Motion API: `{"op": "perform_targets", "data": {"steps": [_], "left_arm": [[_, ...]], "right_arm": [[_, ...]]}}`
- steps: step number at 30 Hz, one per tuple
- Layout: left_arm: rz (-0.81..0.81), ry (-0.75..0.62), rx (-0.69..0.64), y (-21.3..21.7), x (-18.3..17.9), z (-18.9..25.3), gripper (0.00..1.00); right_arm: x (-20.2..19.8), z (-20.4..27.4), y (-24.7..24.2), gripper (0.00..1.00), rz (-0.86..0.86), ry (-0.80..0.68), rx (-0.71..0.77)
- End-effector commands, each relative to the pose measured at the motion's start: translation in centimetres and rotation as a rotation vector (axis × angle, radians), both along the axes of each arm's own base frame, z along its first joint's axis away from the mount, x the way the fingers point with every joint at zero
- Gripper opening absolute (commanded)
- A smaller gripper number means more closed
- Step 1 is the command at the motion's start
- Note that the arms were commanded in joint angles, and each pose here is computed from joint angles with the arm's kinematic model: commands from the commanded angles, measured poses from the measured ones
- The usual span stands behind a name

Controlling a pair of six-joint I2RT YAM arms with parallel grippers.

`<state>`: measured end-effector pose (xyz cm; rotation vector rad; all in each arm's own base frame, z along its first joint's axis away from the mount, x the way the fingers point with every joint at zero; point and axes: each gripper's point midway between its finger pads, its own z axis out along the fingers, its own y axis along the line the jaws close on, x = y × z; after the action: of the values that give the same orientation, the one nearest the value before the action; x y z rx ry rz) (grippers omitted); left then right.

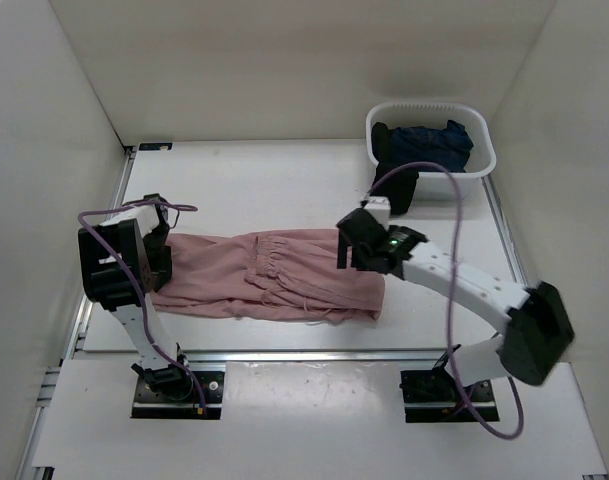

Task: Fold and stack the trousers
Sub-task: Fold the trousers

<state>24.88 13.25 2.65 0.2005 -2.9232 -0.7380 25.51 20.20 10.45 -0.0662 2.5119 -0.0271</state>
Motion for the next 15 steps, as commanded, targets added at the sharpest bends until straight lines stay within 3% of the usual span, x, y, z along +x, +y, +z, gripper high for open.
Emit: {"op": "perform_targets", "data": {"steps": [1,3,5,12,14,15], "left_arm": [[0.021,-0.103,-0.024,-0.6,1.6,-0.3,0.80],[0.021,-0.103,-0.024,-0.6,1.6,-0.3,0.80],[0.021,-0.103,-0.024,-0.6,1.6,-0.3,0.80],[0.021,-0.094,-0.026,-0.6,1.3,-0.3,0.80],[0.021,-0.096,-0.025,-0.7,1.1,-0.2,0.80],[0.021,-0.096,-0.025,-0.7,1.1,-0.2,0.80]], "right_arm": [[0.1,2.8,-3.4,0.90,-0.130,-0.072,0.099],[0.2,1.1,-4.3,0.99,-0.149,-0.008,0.199],[-1.0,-1.2,-2.2,0.99,-0.069,0.118,0.375],[-1.0,-6.2,-1.8,0.99,-0.081,0.251,0.559],[-1.5,-7.0,-1.8,0.92,-0.089,0.282,0.563],[-2.0,-7.7,-1.9,0.78,-0.108,0.305,0.558]]}}
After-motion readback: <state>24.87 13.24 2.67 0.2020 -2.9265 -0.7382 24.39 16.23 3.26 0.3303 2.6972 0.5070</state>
